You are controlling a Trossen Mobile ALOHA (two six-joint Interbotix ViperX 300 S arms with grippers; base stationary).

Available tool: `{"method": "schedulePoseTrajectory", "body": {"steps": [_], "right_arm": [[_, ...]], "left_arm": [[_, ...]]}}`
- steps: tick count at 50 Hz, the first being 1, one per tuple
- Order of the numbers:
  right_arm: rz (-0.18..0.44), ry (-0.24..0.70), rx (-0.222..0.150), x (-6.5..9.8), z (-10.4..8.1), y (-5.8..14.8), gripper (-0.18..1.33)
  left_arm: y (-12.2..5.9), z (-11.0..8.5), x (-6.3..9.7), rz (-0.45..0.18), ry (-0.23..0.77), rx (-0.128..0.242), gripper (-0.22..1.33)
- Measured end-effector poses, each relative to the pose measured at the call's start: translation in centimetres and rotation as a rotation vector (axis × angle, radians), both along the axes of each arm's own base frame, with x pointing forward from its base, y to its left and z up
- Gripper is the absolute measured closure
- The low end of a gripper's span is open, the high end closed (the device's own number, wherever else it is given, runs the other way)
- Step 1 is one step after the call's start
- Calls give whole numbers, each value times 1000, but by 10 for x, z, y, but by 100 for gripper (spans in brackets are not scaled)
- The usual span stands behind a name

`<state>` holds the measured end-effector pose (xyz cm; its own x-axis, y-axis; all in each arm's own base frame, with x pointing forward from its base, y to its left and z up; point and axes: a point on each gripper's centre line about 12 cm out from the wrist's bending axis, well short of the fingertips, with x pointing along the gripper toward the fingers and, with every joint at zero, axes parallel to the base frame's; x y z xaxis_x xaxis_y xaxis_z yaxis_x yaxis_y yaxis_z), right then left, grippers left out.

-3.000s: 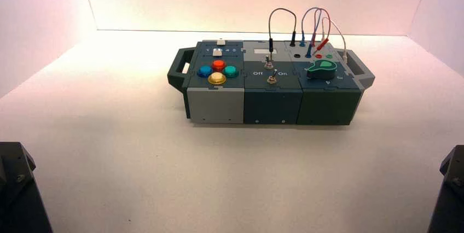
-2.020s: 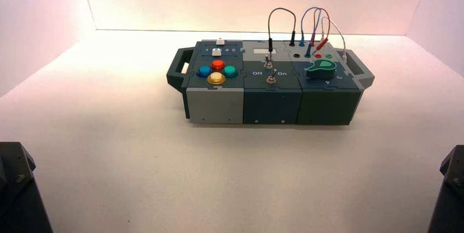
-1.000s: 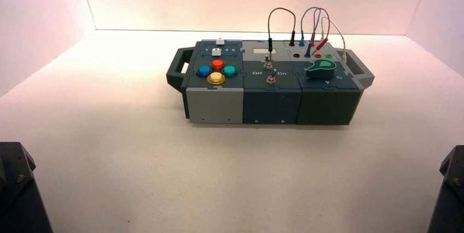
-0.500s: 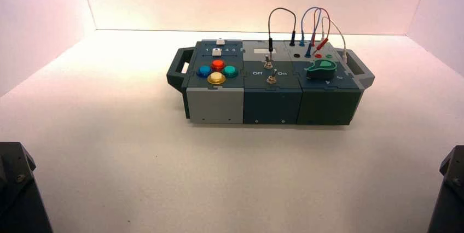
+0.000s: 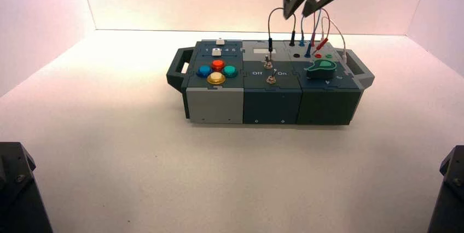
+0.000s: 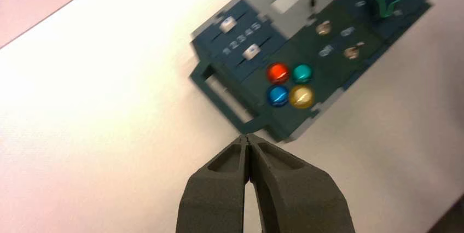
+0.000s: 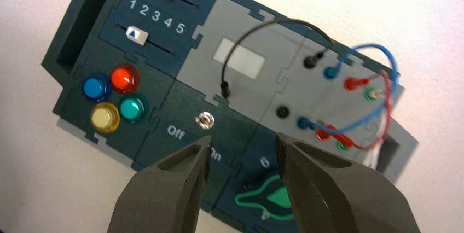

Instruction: Insert the black wire.

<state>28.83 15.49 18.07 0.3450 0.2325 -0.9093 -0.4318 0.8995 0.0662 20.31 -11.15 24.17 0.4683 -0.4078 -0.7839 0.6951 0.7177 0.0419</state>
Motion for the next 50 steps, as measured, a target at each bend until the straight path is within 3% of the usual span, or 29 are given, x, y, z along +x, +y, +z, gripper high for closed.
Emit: {"method": "schedulePoseTrajectory", "body": {"steps": [7, 22, 50], "right_arm": [[6, -8, 4, 6, -5, 6, 1], [7, 18, -10, 20, -21, 14, 1], [22, 89, -46, 37, -53, 30, 2]], "left_arm": [[-5, 8, -1, -13, -56, -61, 128], [-15, 8, -8, -88, -68, -136, 128], [-19, -4, -4, -101, -17, -122, 128]]}}
